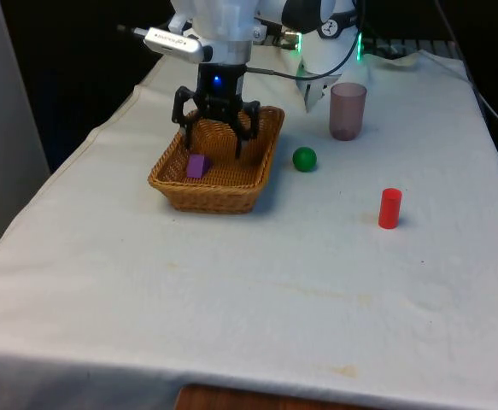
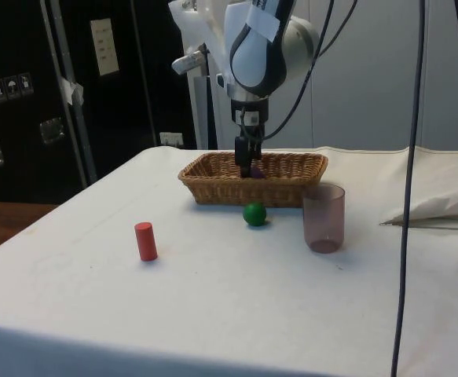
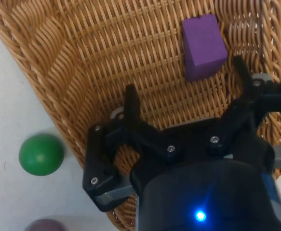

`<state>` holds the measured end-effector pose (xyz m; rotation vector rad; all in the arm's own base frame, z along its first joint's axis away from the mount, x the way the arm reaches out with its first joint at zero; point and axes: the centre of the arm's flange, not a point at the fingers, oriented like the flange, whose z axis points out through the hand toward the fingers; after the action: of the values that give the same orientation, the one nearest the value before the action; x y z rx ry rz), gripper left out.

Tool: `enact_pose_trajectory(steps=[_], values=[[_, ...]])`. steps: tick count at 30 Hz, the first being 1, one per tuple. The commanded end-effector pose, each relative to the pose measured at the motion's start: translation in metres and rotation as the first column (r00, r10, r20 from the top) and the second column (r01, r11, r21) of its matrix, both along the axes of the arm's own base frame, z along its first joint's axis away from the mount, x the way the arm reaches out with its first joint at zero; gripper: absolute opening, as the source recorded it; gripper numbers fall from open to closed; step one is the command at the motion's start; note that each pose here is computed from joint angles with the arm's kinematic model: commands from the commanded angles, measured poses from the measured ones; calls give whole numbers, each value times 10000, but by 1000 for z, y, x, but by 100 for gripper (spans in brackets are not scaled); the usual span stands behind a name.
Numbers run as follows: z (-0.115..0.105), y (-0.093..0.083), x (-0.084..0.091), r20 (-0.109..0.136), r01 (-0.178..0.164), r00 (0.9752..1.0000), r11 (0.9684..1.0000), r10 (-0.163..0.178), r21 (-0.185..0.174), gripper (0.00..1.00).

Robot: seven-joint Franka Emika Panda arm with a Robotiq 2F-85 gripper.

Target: Pick up the triangular block and place it into the basket.

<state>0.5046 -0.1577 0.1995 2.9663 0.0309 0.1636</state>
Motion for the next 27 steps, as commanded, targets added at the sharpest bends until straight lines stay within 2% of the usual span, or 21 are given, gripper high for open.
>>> enact_pose_trajectory(steps=[1, 2, 11, 17, 18, 19, 26, 27], values=[[1, 1, 0, 45, -31, 10000, 10000, 31, 25, 96], [1, 1, 0, 45, -31, 10000, 10000, 31, 25, 100], [1, -1, 0, 19, 7, 10000, 10000, -7, -9, 100], [22, -3, 2, 209, 102, 9997, 9999, -104, 94, 100], [20, -1, 4, 260, 63, 9996, 9999, -67, 149, 100], [25, -2, 3, 237, 98, 9997, 9999, -100, 115, 100], [54, -2, 6, 469, 183, 9987, 9990, -202, 405, 100], [54, 1, 6, 543, 113, 9984, 9986, -141, 513, 100]])
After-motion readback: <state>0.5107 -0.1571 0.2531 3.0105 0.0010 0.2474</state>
